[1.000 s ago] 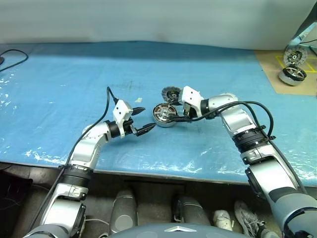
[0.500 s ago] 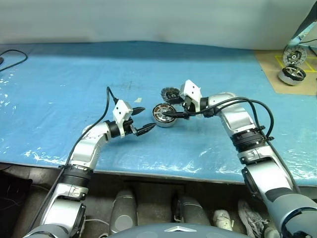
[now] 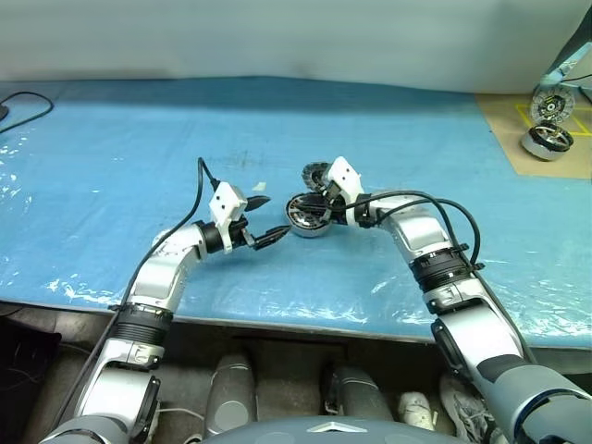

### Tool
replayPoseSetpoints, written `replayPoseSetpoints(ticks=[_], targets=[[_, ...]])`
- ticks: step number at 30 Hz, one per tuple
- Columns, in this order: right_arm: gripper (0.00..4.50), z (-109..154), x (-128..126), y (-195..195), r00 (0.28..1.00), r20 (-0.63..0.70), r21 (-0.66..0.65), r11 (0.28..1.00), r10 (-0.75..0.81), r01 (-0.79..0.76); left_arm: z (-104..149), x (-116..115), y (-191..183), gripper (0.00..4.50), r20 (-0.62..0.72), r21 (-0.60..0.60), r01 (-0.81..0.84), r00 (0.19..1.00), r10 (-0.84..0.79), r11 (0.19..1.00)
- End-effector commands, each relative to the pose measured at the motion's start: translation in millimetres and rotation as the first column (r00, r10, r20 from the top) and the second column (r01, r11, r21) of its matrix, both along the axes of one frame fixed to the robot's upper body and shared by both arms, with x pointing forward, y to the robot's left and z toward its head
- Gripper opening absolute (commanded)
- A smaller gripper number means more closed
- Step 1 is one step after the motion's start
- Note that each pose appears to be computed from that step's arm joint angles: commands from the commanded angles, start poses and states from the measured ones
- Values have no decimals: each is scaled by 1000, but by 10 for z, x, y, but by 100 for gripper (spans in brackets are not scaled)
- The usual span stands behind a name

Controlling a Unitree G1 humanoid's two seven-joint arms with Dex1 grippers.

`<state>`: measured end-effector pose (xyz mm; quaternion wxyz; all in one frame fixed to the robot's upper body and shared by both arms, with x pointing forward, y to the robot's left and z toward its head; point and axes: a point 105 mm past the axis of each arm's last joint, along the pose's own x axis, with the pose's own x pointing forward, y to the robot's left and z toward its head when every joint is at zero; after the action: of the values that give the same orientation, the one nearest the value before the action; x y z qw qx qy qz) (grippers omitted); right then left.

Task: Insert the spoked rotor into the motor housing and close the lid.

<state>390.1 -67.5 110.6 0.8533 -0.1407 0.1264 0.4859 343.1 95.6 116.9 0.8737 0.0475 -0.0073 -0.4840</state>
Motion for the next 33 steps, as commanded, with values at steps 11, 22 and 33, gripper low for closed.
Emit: replayPoseSetpoints(ticks=[11,22,33], targets=[[29,-177,4,-30,1000,-6,-46,999,-25,24,101,0,-3,450,43,-7,10,999,-9,1000],[29,24,-132,41,999,0,93,994,51,-50,112,-7,3,450,46,-2,14,999,-14,1000],[168,26,-138,63,998,27,71,996,53,-55,155,-12,-47,450,49,-9,25,999,-24,1000]])
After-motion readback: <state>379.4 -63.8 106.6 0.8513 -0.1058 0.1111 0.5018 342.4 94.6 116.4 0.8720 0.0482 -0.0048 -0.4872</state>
